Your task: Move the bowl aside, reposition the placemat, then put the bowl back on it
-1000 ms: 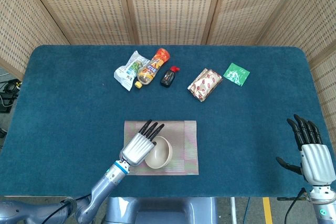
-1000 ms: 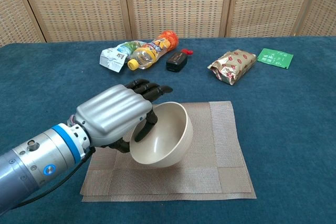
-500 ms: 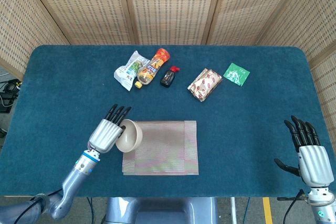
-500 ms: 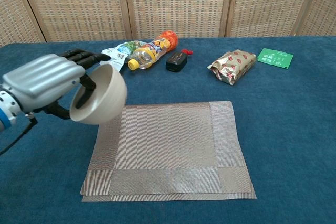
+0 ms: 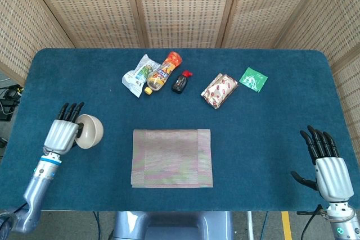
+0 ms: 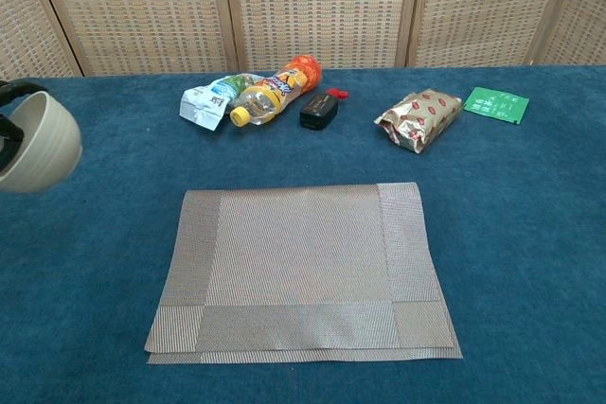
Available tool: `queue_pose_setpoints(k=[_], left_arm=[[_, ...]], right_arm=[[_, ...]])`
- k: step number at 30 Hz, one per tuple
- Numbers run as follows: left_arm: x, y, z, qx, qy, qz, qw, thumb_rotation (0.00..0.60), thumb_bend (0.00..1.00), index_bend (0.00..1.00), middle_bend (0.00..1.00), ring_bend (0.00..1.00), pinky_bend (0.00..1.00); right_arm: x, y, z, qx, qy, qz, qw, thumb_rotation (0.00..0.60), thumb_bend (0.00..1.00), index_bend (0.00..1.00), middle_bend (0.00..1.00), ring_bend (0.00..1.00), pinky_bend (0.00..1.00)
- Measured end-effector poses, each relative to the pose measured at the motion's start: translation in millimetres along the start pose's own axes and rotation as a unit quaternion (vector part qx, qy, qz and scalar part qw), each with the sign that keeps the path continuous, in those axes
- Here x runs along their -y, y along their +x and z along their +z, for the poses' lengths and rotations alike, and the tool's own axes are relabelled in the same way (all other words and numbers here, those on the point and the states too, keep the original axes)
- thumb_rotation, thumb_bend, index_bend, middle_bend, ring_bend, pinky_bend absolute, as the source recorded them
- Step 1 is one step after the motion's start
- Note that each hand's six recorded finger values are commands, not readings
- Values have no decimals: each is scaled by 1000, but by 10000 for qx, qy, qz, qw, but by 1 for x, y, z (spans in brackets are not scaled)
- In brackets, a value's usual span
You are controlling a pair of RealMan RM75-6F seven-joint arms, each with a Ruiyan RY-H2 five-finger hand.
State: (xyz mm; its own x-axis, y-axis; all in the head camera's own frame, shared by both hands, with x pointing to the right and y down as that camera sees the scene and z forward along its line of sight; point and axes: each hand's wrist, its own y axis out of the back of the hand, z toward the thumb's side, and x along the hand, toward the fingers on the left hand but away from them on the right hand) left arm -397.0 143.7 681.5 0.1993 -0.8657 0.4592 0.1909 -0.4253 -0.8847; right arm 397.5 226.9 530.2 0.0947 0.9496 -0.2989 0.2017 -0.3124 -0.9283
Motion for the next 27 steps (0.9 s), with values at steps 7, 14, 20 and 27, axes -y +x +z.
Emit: queue_pose_setpoints(k=[7, 14, 20, 27], left_arm=[[23, -10, -46, -406, 59, -331, 9986, 600, 419, 695, 0, 0, 0], [49, -18, -60, -519, 72, -690, 9962, 600, 419, 690, 0, 0, 0], [64, -21, -56, -443, 139, -887, 9950, 600, 419, 675, 0, 0, 0], [71, -24, -53, -405, 151, -999, 9941, 600, 337, 471, 0, 0, 0]], right_arm=[[2, 1, 2, -16, 55, 7, 10000, 600, 19, 0, 0, 0, 0], [3, 1, 3, -18, 72, 9, 10000, 600, 19, 0, 0, 0, 0], [1, 1, 2, -9, 45, -18, 10000, 600, 19, 0, 0, 0, 0], [0, 1, 1, -6, 33, -24, 10000, 600, 19, 0, 0, 0, 0]])
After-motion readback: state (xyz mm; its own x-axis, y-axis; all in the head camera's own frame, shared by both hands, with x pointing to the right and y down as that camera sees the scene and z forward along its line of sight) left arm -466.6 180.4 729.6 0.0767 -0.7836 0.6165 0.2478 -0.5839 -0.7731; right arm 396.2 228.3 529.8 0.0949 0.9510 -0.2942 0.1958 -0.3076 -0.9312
